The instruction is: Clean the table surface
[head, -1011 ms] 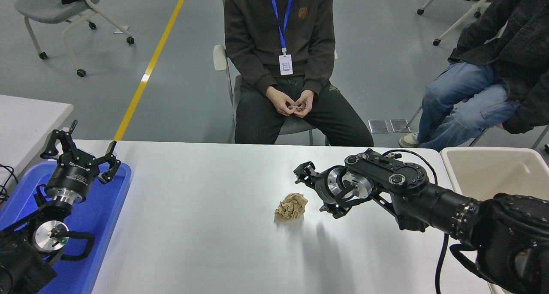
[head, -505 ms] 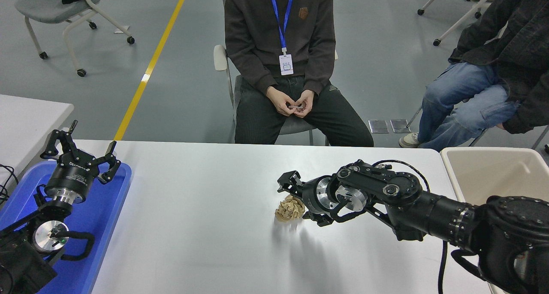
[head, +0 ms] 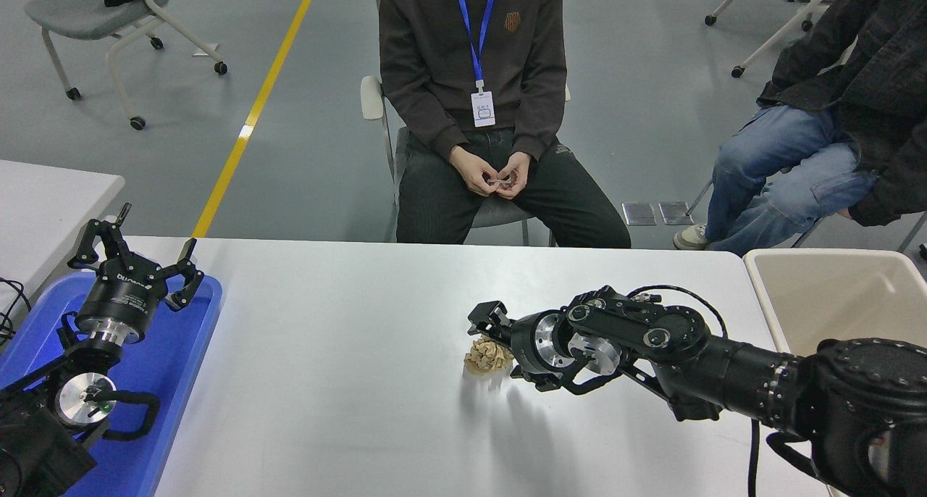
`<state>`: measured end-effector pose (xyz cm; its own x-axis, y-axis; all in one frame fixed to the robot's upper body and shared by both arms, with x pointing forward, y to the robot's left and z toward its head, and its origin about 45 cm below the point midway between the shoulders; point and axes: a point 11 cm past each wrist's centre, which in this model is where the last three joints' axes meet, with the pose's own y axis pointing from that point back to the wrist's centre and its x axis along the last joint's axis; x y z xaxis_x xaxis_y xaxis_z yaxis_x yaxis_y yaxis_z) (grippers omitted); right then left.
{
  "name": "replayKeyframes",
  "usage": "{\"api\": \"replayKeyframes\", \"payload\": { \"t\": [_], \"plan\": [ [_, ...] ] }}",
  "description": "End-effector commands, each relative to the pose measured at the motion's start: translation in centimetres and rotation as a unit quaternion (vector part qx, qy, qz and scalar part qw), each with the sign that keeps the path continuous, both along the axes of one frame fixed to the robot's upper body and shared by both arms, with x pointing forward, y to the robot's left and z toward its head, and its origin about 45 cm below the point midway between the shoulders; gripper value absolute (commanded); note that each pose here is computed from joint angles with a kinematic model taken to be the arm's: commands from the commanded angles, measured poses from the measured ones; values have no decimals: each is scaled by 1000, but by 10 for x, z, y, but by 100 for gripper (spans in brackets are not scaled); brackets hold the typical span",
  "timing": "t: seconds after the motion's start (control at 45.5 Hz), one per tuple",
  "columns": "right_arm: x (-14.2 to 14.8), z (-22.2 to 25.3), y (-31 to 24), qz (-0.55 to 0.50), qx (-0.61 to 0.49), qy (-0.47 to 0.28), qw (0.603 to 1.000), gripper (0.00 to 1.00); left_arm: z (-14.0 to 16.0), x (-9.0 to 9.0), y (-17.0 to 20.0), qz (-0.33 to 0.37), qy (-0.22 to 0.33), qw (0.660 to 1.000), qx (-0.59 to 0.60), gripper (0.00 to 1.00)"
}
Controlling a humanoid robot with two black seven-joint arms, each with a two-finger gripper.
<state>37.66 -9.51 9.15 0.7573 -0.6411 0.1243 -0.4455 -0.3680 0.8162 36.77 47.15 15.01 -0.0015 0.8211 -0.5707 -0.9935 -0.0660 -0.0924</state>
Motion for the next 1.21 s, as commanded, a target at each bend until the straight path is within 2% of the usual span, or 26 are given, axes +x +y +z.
{"api": "replayKeyframes", "payload": {
  "t": [0.0,0.352,0.901,1.033,1.187],
  "plan": [
    [-2,-6,-4,11,-12,-12,1000,99,0,0,0,0,0,1000,0,100],
    [-1,-8,-3,1,3,-39,999,97,0,0,0,1,0,1000,0,100],
    [1,-4,1,6,21,-52,998,83,0,0,0,0,0,1000,0,100],
    [-1,-5,2,10,21,-50,998,73,0,0,0,0,0,1000,0,100],
    [-1,-4,2,27,11,-62,998,46,0,0,0,0,0,1000,0,100]
  ]
}}
